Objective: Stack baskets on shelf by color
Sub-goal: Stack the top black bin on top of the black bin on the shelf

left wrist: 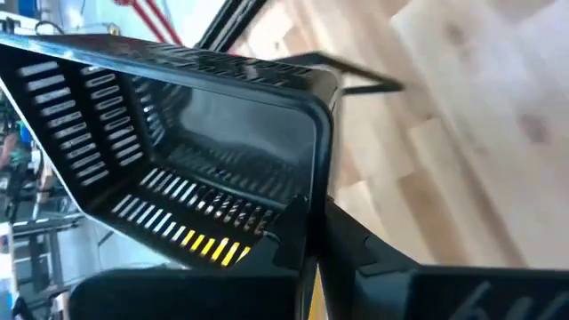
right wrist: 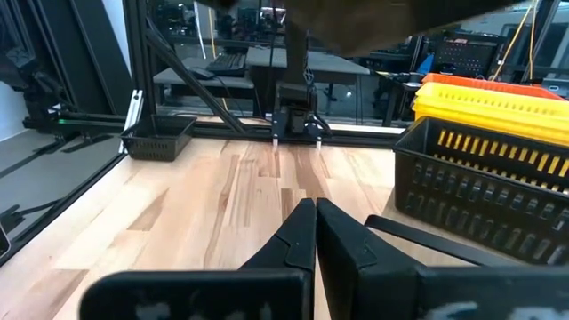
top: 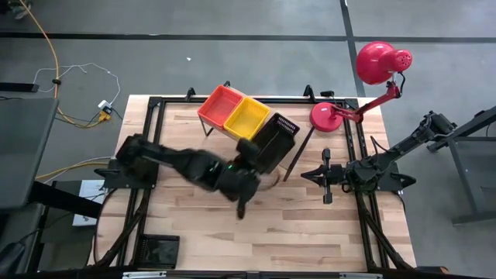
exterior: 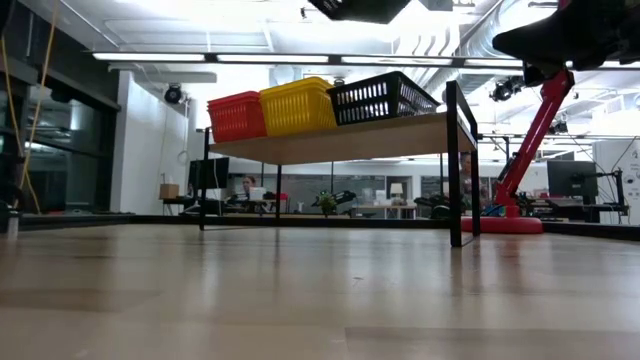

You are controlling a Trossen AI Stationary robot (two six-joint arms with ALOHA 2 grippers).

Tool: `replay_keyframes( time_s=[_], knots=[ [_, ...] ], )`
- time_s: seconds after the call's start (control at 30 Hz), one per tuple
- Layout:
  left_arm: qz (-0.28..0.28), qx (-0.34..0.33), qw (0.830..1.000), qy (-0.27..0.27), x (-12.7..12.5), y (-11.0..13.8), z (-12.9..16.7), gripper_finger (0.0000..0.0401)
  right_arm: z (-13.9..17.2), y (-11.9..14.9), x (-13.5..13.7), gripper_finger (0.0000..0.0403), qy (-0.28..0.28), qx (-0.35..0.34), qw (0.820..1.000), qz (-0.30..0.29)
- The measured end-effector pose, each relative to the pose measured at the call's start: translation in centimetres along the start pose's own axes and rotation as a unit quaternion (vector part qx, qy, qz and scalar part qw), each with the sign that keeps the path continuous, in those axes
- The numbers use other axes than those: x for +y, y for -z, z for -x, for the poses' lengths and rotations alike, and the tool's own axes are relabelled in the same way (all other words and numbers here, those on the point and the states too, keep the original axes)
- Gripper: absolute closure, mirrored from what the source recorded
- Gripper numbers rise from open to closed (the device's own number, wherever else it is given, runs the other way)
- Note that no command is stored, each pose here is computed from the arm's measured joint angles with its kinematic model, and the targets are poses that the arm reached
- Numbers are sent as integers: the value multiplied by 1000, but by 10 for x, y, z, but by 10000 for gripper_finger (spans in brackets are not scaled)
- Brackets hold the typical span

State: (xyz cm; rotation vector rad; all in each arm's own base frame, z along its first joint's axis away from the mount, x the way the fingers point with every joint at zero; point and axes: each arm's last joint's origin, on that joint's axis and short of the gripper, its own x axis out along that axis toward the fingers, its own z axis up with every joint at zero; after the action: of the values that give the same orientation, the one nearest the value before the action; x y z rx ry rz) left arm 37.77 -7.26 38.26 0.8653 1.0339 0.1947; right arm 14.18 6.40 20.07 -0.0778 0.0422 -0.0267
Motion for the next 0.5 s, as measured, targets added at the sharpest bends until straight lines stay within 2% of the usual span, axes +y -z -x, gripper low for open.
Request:
replay_keyframes(
  time_s=[0.27,0.5],
  knots=[
    [5,51,999,-11,29,8,-54,401,0,1,0,402,0,4,1000,2],
    [27,80,996,-19,40,17,-73,401,0,1,0,402,0,5,1000,3]
  ],
)
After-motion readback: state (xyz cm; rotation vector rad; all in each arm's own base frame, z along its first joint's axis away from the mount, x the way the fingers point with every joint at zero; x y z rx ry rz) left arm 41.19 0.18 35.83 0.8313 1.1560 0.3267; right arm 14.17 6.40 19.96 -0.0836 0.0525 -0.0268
